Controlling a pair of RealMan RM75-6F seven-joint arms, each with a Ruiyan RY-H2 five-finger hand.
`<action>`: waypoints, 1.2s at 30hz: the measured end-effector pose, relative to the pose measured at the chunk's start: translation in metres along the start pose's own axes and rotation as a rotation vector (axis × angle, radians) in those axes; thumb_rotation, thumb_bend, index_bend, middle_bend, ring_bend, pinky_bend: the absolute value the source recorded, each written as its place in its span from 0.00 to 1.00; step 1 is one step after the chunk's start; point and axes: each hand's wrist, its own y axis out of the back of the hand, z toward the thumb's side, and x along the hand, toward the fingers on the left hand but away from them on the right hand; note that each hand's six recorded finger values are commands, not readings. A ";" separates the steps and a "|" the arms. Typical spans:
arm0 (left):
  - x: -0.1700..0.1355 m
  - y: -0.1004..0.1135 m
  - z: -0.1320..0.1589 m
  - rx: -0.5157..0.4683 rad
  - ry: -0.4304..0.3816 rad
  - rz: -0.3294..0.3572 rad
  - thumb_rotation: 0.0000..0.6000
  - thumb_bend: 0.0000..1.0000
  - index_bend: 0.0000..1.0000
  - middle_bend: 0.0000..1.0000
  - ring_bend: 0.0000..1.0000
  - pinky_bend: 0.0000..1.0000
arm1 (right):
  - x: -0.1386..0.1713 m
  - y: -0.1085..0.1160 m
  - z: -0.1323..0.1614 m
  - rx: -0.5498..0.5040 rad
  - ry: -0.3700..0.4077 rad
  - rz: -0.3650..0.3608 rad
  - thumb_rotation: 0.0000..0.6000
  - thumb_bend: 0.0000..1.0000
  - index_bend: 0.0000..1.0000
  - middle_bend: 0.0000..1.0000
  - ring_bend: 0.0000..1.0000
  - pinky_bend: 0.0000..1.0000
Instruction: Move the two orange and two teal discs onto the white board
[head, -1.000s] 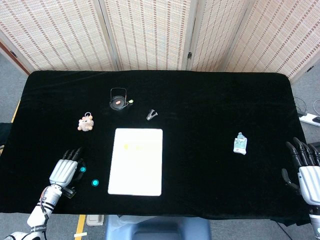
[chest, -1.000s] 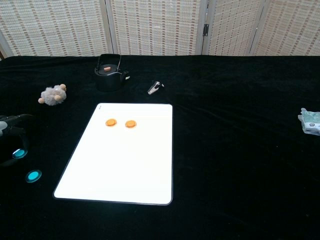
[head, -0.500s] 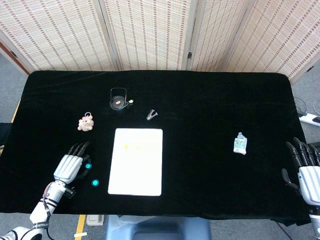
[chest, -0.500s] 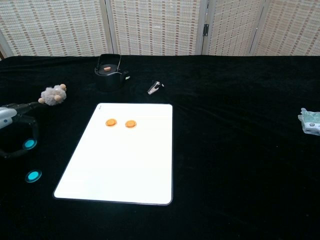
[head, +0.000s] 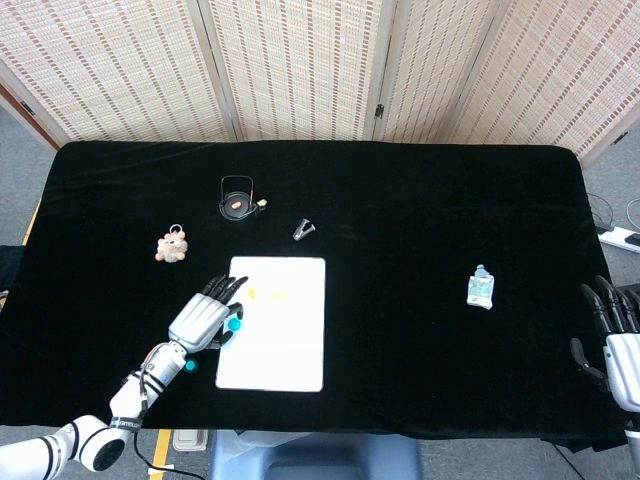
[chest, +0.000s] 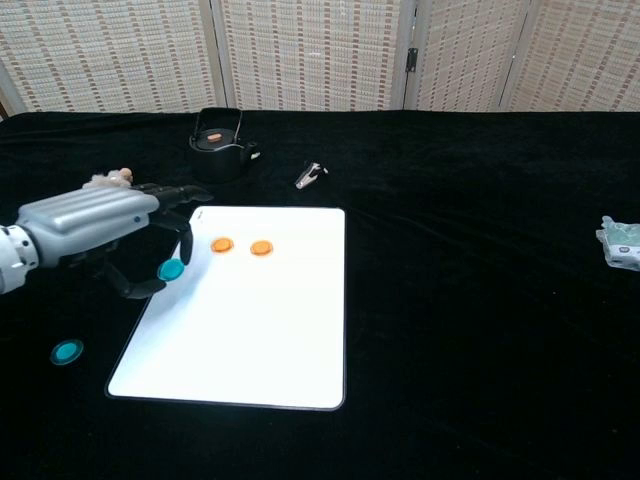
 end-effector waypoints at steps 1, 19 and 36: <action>0.005 -0.002 0.006 0.006 -0.010 -0.009 1.00 0.42 0.47 0.00 0.00 0.00 | 0.000 0.000 -0.001 0.000 -0.002 0.001 1.00 0.51 0.00 0.00 0.04 0.00; 0.006 -0.007 0.014 0.034 -0.001 -0.021 1.00 0.42 0.35 0.00 0.00 0.00 | 0.000 -0.001 -0.003 0.001 -0.003 0.004 1.00 0.51 0.00 0.00 0.04 0.00; -0.072 -0.006 -0.038 0.039 0.093 0.028 1.00 0.42 0.42 0.00 0.00 0.00 | -0.004 -0.003 0.004 -0.004 0.024 0.005 1.00 0.51 0.00 0.00 0.04 0.00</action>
